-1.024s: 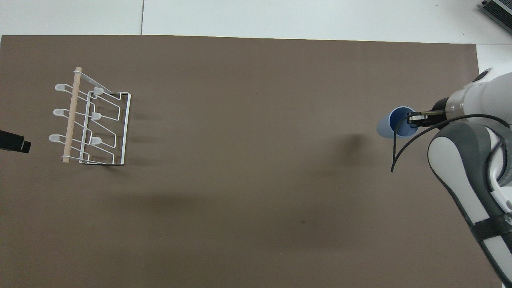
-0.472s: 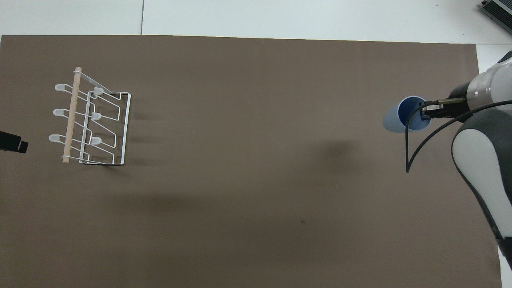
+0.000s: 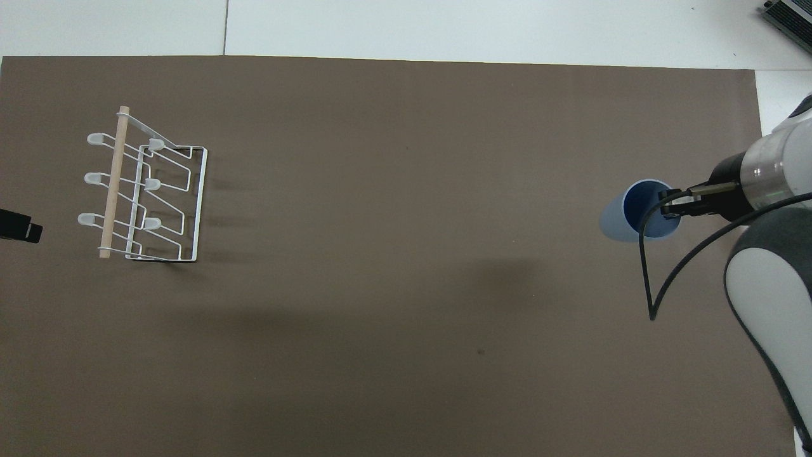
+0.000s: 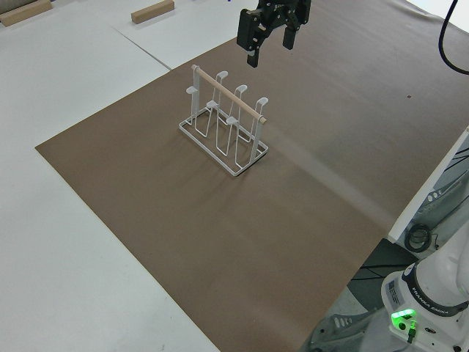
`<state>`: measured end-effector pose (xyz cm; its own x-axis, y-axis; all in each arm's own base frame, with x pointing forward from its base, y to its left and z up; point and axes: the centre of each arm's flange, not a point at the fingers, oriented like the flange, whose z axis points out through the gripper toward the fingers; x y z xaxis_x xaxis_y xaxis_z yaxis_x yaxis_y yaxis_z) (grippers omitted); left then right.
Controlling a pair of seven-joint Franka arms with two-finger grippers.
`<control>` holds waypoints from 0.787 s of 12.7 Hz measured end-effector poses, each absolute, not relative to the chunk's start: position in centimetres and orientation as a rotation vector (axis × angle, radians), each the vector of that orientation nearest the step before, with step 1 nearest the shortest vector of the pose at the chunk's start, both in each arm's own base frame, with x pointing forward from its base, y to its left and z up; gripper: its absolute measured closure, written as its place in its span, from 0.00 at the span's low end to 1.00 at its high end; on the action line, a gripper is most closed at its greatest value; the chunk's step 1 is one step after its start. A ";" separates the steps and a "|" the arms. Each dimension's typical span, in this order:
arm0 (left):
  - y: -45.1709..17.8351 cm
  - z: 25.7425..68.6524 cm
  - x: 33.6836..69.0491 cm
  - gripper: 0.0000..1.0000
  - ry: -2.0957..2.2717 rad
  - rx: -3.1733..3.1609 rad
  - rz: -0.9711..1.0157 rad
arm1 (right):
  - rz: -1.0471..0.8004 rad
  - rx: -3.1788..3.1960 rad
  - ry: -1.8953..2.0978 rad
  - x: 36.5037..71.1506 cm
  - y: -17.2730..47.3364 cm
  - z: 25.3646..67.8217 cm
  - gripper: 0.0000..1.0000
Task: Hang cup on cup holder
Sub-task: 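Lift the blue cup with the right gripper toward the rack, then carry the cup toward the left gripper while the left gripper reaches it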
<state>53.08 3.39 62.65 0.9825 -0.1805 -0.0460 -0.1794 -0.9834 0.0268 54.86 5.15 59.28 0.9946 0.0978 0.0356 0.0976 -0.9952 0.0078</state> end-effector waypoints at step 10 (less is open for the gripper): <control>3.1 63.1 53.6 0.00 -0.712 2.961 0.036 | 0.123 3.428 0.416 50.1 21.4 61.3 0.95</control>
<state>53.57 3.11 63.10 0.8907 -0.4523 0.0455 -0.4546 -0.8863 0.0881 50.08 21.36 61.33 0.9693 0.2219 0.1062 0.2439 -0.9230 -0.2977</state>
